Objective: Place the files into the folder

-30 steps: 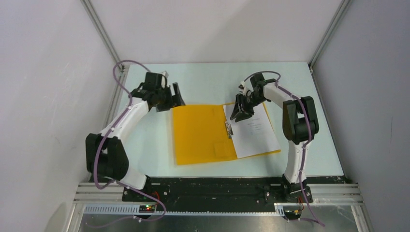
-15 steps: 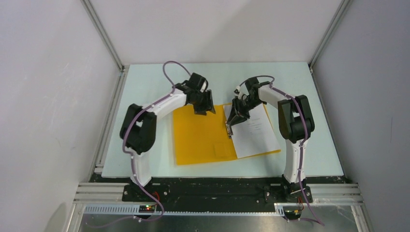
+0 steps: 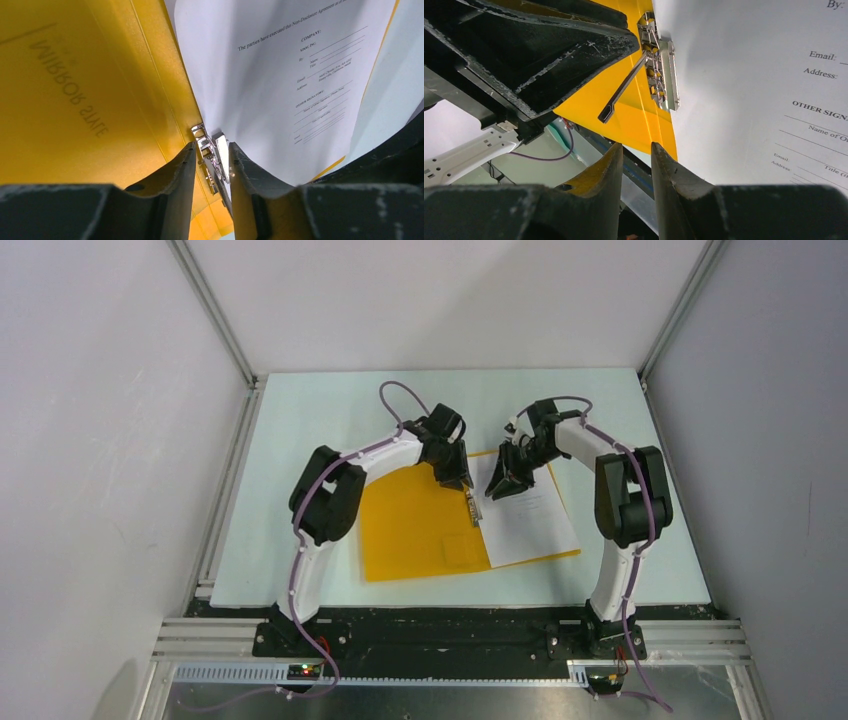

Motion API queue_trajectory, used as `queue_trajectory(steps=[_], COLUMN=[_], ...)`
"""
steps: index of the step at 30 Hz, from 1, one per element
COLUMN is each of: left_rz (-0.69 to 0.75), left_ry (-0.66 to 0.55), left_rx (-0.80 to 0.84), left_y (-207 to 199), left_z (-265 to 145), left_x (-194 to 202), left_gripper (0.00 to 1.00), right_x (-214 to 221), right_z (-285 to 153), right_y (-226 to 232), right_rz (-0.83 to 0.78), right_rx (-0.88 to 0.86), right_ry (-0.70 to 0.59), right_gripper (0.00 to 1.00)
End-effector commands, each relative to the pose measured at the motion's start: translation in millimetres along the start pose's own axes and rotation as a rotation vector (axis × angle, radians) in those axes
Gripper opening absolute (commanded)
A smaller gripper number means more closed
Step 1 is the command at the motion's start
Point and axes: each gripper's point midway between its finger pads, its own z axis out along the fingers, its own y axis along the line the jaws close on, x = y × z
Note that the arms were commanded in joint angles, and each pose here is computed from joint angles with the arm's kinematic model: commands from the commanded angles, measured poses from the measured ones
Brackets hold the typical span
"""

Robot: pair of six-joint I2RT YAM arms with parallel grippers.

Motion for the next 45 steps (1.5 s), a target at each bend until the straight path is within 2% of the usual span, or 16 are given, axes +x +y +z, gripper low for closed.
queue_trajectory(steps=[1, 10, 17, 26, 32, 39, 45], left_rz=[-0.042, -0.091, -0.112, -0.135, -0.152, -0.157, -0.160], left_ry=[-0.008, 0.001, 0.061, 0.073, 0.080, 0.083, 0.081], left_rx=[0.028, -0.069, -0.060, -0.076, -0.085, -0.088, -0.092], left_y=[-12, 11, 14, 20, 25, 27, 29], left_z=[0, -2, 15, 21, 23, 23, 24], left_x=[-3, 9, 18, 21, 23, 24, 23], left_gripper=[0.34, 0.30, 0.31, 0.21, 0.21, 0.21, 0.21], right_x=[1, -3, -6, -3, -3, -4, -1], right_z=[-7, 4, 16, 28, 32, 35, 37], right_y=[11, 15, 27, 33, 35, 41, 39], right_rz=[-0.017, -0.004, -0.014, -0.001, 0.018, 0.022, 0.032], right_rx=[-0.012, -0.029, -0.043, -0.068, -0.079, -0.104, -0.093], right_ry=[-0.027, -0.015, 0.007, 0.044, 0.053, 0.060, 0.072], right_gripper=[0.32, 0.34, 0.39, 0.34, 0.32, 0.36, 0.27])
